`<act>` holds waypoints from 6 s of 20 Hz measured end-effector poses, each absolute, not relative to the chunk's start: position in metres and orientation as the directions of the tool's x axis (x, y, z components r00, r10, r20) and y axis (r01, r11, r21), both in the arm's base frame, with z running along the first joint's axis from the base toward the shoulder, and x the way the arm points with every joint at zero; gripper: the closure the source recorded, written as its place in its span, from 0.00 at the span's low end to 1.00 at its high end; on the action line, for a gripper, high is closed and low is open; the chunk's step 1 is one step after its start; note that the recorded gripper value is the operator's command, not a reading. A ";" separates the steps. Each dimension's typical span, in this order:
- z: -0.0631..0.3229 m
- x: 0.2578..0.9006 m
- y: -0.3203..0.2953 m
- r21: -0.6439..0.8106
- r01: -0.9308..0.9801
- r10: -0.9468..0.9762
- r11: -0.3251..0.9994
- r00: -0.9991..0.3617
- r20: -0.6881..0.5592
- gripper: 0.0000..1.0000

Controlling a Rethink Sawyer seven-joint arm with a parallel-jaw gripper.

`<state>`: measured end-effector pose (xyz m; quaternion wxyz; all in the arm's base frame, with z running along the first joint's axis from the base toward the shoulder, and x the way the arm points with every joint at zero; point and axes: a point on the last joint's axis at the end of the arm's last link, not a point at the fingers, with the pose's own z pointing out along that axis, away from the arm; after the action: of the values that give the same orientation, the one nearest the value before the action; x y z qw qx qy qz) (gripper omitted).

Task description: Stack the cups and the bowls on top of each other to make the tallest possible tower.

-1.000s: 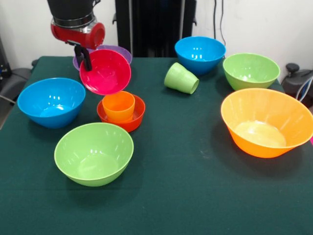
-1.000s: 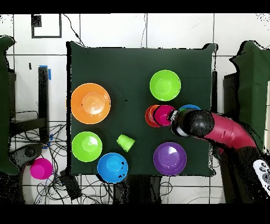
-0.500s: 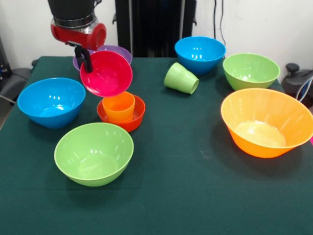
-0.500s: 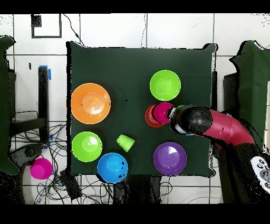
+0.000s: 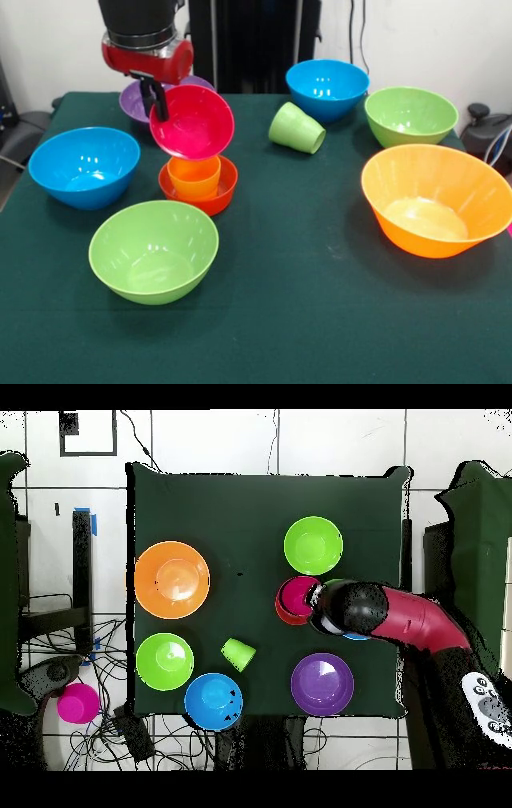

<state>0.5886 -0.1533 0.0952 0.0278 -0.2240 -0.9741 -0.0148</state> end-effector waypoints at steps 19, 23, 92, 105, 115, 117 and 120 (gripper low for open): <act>0.093 0.589 -0.150 0.017 0.433 0.431 0.901 -0.900 0.065 1.00; 0.083 0.584 -0.149 0.023 0.437 0.433 0.899 -0.897 0.086 1.00; 0.066 0.589 -0.129 0.046 0.436 0.429 0.899 -0.895 0.120 1.00; 0.062 0.616 -0.154 0.050 0.460 0.456 0.887 -0.887 0.070 1.00; 0.052 0.620 -0.164 0.055 0.474 0.470 0.879 -0.880 0.071 1.00; 0.052 0.620 -0.164 0.055 0.474 0.470 0.879 -0.880 0.072 1.00; 0.052 0.615 -0.160 0.054 0.471 0.467 0.880 -0.881 0.080 1.00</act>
<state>0.6151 -0.1602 0.0525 0.0324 -0.2419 -0.9691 -0.0360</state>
